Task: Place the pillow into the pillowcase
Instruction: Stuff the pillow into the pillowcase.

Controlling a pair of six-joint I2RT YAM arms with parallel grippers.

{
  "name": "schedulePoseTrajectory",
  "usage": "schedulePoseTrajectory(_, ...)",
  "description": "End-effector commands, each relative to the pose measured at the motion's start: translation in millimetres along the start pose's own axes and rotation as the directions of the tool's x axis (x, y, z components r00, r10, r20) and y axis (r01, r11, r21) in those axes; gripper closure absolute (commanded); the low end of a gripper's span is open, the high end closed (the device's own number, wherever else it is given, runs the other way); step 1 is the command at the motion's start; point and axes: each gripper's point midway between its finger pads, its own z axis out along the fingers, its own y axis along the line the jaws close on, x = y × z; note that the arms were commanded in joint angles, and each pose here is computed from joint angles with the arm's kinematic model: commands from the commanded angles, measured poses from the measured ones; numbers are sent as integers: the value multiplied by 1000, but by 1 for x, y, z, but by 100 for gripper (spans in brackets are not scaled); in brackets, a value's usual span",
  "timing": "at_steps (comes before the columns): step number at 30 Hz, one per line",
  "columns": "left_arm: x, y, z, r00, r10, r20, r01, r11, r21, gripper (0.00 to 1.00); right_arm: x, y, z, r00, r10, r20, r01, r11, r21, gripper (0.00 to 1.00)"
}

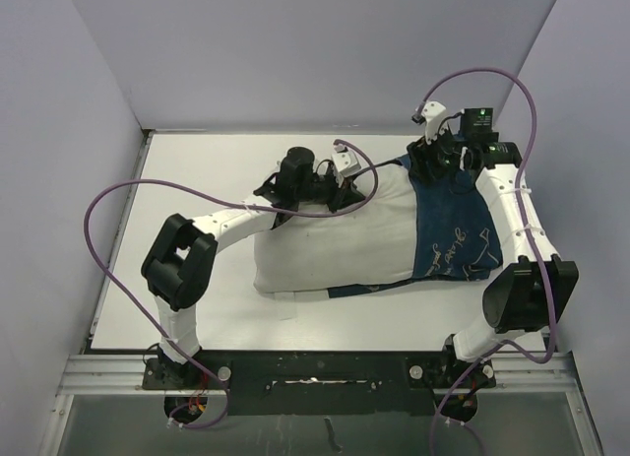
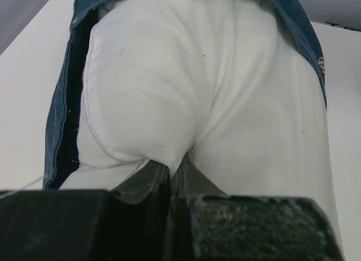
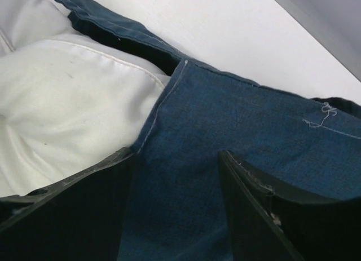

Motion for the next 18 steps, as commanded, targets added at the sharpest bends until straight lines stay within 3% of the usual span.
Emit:
schedulePoseTrajectory(1,-47,-19,-12,994,77,72,-78,997,22,100,-56,9,-16,989,-60,137,62,998,-9,38)
schedulePoseTrajectory(11,-87,-3,-23,959,273,78,-269,962,-54,100,-58,-10,9,991,-102,87,99,994,35,42)
schedulePoseTrajectory(15,-112,10,-32,898,433,72,-424,898,-115,100,-87,-11,4,981,-86,176,85,996,11,42)
schedulePoseTrajectory(18,-139,21,-42,825,562,56,-546,819,-173,100,-125,-13,-19,945,-79,319,82,997,4,41)
